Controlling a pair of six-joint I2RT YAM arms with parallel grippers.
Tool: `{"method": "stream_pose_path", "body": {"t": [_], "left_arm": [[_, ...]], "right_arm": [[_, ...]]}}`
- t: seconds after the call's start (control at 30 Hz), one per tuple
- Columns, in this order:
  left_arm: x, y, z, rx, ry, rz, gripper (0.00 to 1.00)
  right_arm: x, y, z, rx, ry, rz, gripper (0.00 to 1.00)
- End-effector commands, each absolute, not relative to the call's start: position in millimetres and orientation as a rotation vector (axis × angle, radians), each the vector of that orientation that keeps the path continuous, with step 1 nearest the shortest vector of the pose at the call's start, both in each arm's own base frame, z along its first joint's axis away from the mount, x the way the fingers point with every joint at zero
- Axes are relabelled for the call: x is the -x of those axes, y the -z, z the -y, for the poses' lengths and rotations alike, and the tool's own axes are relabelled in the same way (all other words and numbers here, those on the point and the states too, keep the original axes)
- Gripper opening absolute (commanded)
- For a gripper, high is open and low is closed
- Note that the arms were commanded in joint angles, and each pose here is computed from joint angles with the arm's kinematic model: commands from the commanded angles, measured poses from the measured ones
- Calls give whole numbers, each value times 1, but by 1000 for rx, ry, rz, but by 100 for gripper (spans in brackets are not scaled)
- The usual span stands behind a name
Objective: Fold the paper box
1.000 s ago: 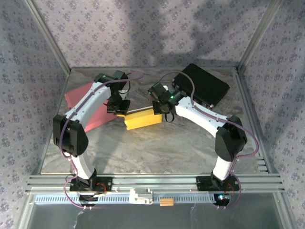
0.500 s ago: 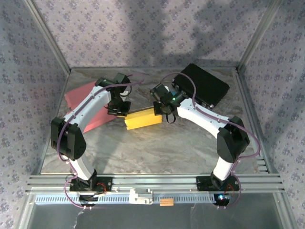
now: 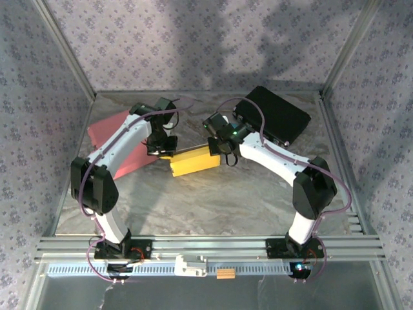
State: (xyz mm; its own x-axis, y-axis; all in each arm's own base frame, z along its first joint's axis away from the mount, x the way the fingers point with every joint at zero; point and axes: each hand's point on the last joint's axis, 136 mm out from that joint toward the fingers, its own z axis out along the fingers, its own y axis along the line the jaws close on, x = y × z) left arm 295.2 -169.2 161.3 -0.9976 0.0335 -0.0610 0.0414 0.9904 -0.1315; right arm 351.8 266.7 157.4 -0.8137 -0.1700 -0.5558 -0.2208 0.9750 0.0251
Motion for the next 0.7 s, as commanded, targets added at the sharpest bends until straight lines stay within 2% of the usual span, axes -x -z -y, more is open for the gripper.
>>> {"method": "stream_pose_path", "body": {"t": [0.0, 0.2, 0.47, 0.67], "left_arm": [[-296, -167, 195, -64, 384, -3089, 0], [-295, -158, 195, -64, 381, -3106, 0], [-294, -151, 192, -61, 350, -3096, 0], [-295, -149, 193, -63, 342, -3094, 0]], "right_arm": [[-332, -131, -271, 358, -115, -2677, 7], [-329, -134, -273, 342, -157, -2698, 11], [-321, -153, -273, 272, -265, -2688, 33], [-322, -161, -272, 223, -319, -2688, 34]]}}
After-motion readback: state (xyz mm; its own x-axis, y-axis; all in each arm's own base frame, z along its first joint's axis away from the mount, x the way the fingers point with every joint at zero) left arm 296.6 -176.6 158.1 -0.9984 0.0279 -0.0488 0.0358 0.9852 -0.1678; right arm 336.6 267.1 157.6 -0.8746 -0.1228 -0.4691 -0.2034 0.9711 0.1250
